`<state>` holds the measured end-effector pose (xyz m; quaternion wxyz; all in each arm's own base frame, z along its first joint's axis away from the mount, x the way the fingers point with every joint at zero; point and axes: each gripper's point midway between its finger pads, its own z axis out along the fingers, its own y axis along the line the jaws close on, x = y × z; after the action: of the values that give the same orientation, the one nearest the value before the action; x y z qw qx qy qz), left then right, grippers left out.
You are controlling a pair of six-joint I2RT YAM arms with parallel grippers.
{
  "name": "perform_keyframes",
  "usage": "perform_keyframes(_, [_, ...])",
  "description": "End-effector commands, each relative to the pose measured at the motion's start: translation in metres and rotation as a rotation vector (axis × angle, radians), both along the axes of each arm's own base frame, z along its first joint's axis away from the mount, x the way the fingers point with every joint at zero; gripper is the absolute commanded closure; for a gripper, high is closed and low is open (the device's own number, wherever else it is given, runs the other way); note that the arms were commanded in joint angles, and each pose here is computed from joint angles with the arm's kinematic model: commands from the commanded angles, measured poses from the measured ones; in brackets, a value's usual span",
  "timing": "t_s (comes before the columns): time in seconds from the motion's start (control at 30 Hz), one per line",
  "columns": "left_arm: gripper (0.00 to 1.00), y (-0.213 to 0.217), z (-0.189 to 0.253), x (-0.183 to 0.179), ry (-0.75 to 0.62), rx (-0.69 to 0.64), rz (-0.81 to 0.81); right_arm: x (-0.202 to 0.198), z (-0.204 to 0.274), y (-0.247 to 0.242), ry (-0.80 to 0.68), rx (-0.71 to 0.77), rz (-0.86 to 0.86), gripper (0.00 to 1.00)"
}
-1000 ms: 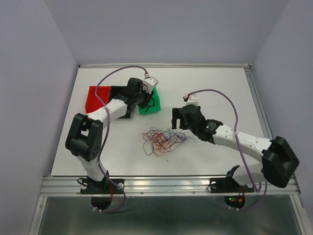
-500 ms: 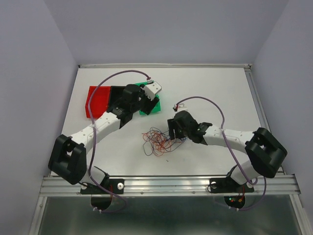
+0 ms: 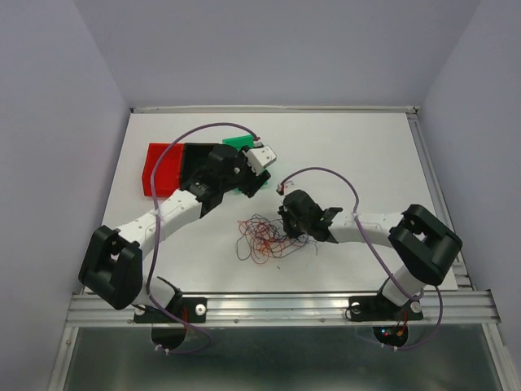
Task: Untangle the cables
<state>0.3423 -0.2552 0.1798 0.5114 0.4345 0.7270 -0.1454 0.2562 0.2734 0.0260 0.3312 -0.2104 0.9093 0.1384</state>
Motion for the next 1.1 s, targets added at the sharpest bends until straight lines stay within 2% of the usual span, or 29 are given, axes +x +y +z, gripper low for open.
perform_keyframes(0.0, [0.32,-0.006,0.018,-0.004,-0.059,-0.036,-0.052,0.014,0.038,0.023,-0.104,0.111,0.027,0.93])
perform_keyframes(0.03, [0.32,-0.008,0.018,-0.008,-0.053,-0.039,-0.074,0.012,0.041,0.021,-0.110,0.124,0.022,0.99])
perform_keyframes(0.07, [0.32,-0.011,0.019,-0.011,-0.059,-0.040,-0.094,0.013,0.064,0.022,-0.148,0.182,0.011,0.99])
perform_keyframes(0.17, [0.32,-0.017,0.019,-0.022,-0.062,-0.041,-0.143,0.005,0.090,0.016,-0.197,0.274,0.004,0.99])
perform_keyframes(0.2, [0.33,-0.018,0.023,-0.025,-0.070,-0.051,-0.154,0.002,0.121,0.014,-0.253,0.362,-0.003,0.99])
perform_keyframes(0.27, [0.34,-0.021,0.031,-0.033,-0.092,-0.083,-0.189,-0.009,0.136,0.007,-0.279,0.426,0.003,1.00])
perform_keyframes(0.4, [0.34,-0.027,0.048,-0.054,-0.145,-0.170,-0.278,-0.036,0.219,-0.014,-0.425,0.677,0.018,0.99])
perform_keyframes(0.5, [0.33,-0.026,0.061,-0.070,-0.177,-0.223,-0.327,-0.058,0.252,-0.029,-0.494,0.788,0.059,0.99])
perform_keyframes(0.73, [0.30,-0.027,0.075,-0.102,-0.229,-0.285,-0.447,-0.064,0.297,-0.050,-0.594,0.884,0.015,0.99])
perform_keyframes(1.07, [0.27,-0.032,0.063,-0.127,-0.246,-0.341,-0.565,-0.046,0.358,-0.059,-0.679,1.056,-0.126,0.99])
